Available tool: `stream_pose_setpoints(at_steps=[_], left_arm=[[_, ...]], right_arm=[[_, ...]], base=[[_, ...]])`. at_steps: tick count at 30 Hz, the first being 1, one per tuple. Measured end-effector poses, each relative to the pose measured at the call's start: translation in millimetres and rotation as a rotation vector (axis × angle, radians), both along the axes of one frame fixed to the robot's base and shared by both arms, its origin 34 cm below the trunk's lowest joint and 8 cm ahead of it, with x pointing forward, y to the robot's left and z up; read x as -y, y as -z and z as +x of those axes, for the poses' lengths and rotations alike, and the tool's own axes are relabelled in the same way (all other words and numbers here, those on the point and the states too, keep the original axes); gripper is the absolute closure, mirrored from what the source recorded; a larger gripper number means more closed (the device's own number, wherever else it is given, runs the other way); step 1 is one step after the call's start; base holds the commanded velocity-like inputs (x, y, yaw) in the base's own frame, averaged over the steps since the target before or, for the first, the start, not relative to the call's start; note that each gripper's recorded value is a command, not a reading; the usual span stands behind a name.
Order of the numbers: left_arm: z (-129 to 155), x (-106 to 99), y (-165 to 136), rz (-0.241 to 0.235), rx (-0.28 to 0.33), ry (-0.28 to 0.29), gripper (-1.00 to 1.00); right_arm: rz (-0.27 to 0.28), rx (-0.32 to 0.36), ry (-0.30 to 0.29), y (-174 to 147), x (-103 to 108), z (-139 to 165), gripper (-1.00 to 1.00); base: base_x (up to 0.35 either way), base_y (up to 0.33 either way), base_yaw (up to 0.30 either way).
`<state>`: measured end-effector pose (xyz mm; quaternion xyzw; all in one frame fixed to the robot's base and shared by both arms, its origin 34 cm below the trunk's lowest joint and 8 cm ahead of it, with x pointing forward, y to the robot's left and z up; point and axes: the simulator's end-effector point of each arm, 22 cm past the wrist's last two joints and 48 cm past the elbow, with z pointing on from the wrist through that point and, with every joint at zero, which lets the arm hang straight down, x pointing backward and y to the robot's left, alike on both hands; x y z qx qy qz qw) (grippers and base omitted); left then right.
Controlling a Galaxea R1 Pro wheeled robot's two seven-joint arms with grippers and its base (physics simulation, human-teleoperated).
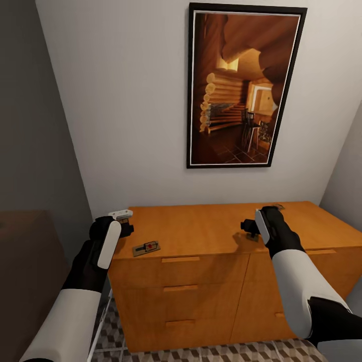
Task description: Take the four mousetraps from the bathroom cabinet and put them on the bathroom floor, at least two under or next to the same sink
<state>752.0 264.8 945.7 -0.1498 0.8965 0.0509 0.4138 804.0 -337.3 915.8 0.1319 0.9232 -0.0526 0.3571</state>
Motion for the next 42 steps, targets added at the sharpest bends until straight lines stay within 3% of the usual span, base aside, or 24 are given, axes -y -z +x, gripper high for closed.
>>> stream_pose_setpoints(at_steps=[42], left_arm=[[-0.1, 0.8, 0.4, -0.001, -0.001, 0.001, 1.00]], right_arm=[[-0.001, -0.003, -0.006, 3.7, -5.7, 0.5, -1.00]], base=[[0.000, 0.000, 0.000]])
